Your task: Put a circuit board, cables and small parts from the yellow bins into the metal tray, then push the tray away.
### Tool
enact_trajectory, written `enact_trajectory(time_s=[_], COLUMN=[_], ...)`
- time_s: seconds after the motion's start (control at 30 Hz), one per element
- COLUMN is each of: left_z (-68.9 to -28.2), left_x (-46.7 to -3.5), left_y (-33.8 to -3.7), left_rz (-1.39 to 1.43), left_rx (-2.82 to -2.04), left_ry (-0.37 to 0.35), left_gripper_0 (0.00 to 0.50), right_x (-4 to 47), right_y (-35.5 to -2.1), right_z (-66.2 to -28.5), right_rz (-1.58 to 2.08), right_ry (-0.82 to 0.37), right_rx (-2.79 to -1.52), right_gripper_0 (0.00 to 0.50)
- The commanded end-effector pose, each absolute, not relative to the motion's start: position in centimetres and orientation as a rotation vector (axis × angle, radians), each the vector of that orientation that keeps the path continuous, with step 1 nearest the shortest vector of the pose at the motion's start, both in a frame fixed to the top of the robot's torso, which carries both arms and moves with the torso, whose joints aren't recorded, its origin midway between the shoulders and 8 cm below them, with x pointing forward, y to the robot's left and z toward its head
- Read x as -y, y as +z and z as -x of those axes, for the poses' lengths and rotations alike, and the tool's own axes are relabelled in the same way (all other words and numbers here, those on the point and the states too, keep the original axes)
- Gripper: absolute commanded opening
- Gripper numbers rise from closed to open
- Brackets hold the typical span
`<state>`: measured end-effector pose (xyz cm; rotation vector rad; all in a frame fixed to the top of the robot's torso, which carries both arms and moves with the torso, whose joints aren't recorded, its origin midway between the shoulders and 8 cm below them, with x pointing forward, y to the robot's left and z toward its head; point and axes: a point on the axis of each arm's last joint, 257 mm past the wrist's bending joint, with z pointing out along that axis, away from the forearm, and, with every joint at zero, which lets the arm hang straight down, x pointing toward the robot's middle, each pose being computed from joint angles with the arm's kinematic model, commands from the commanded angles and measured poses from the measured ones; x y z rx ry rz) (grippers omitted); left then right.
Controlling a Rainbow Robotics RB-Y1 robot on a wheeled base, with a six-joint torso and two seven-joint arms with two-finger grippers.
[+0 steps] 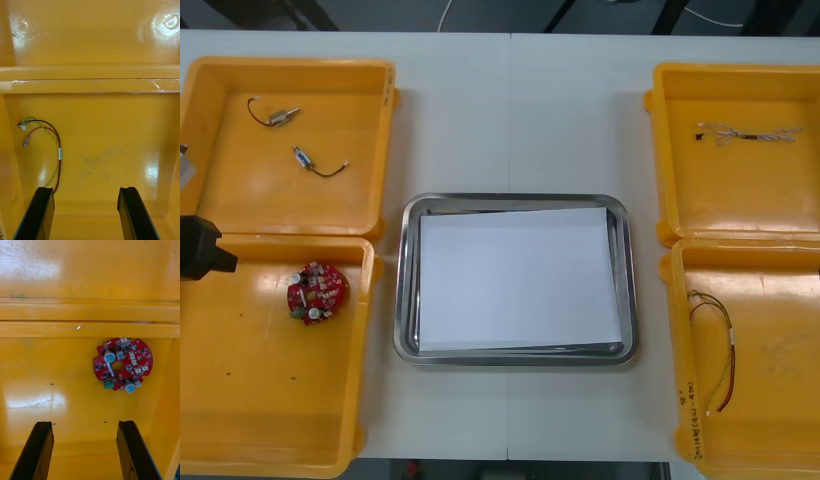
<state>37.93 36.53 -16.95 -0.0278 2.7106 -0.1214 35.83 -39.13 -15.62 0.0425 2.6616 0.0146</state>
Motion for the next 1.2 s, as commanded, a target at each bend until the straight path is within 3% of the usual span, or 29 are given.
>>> enact_trajectory(time_s=[0.03,0.57,0.8,1.2], left_z=[-38.4,-38.1,-37.8,-37.2], left_x=[-36.0,-33.8,-32.7,-31.8], left_y=[-16.5,-18.5,-18.8,-19.6], left_rz=[-0.081,-0.372,-0.474,-0.789], left_rx=[-2.671,-2.602,-2.567,-2.463], left_ry=[-0.102,-0.051,-0.039,0.021], left_gripper_0=[0.5,0.5,0.5,0.5], right_x=[37.8,35.8,35.5,34.5], right_y=[-16.2,-18.5,-19.6,-21.6], right_z=[-36.0,-35.9,-35.3,-33.9], right_rz=[-0.006,-0.015,-0.029,-0.064], right_ry=[0.037,0.1,0.068,0.068], right_rx=[-2.643,-2.603,-2.601,-2.657], right_gripper_0=[0.5,0.5,0.5,0.5])
